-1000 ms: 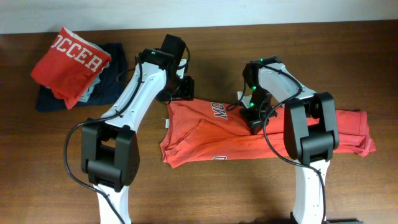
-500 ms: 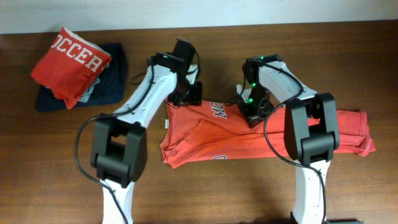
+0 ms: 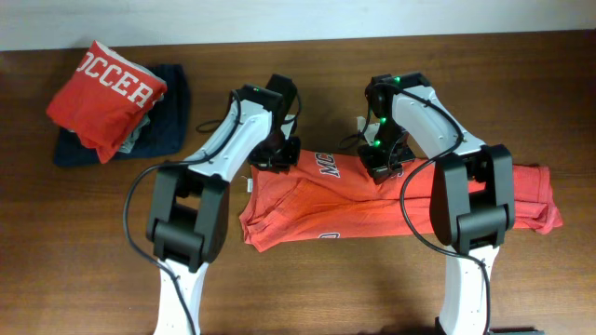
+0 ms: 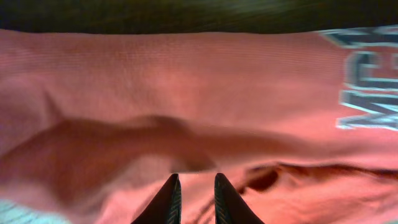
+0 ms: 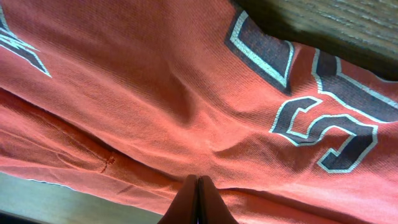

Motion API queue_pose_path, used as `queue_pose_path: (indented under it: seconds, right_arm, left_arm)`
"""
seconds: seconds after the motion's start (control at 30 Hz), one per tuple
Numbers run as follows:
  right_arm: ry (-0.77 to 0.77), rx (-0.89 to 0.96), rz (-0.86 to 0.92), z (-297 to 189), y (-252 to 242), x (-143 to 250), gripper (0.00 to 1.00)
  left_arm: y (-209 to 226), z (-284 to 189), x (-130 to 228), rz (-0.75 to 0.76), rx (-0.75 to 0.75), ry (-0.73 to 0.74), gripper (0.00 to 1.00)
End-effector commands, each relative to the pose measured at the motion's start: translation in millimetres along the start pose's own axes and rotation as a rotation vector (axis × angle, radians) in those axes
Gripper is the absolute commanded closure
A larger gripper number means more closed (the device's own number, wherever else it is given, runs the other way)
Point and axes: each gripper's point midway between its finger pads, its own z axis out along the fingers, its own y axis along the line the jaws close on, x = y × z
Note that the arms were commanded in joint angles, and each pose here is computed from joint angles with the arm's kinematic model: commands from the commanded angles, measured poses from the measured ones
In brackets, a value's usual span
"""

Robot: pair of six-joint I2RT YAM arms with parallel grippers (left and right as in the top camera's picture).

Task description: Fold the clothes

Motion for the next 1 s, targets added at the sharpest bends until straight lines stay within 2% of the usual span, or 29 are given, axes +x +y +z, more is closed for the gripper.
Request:
queue_pose_path:
  seconds: [0.0, 0.2, 0.3, 0.67, 0.97]
  right_arm:
    - [-0.04, 0.015, 0.002, -14, -1, -3, 0.96]
    - [-0.044, 0.021, 0.002, -14, -2, -4, 0.96]
    - [-0.06, 0.022, 0.0, -14, -2, -8, 0.96]
    - [-0.106, 0.023, -0.006, -16, -3, -19, 0.96]
    - [-0.238, -0.103, -0.038, -21, 19, -51, 0.96]
  left_arm:
    - [8, 24, -1, -0.001, -0.029, 0.04, 0.82]
    - [32, 23, -22, -0.007, -0.139, -0.043, 0.82]
    - [45, 20, -39, -0.016, -0.182, -0.114, 0.86]
    - [51, 6, -96, 0.028, -0.146, -0.331, 0.87]
    - [48, 0, -101, 0.03, -0.139, -0.35, 0.86]
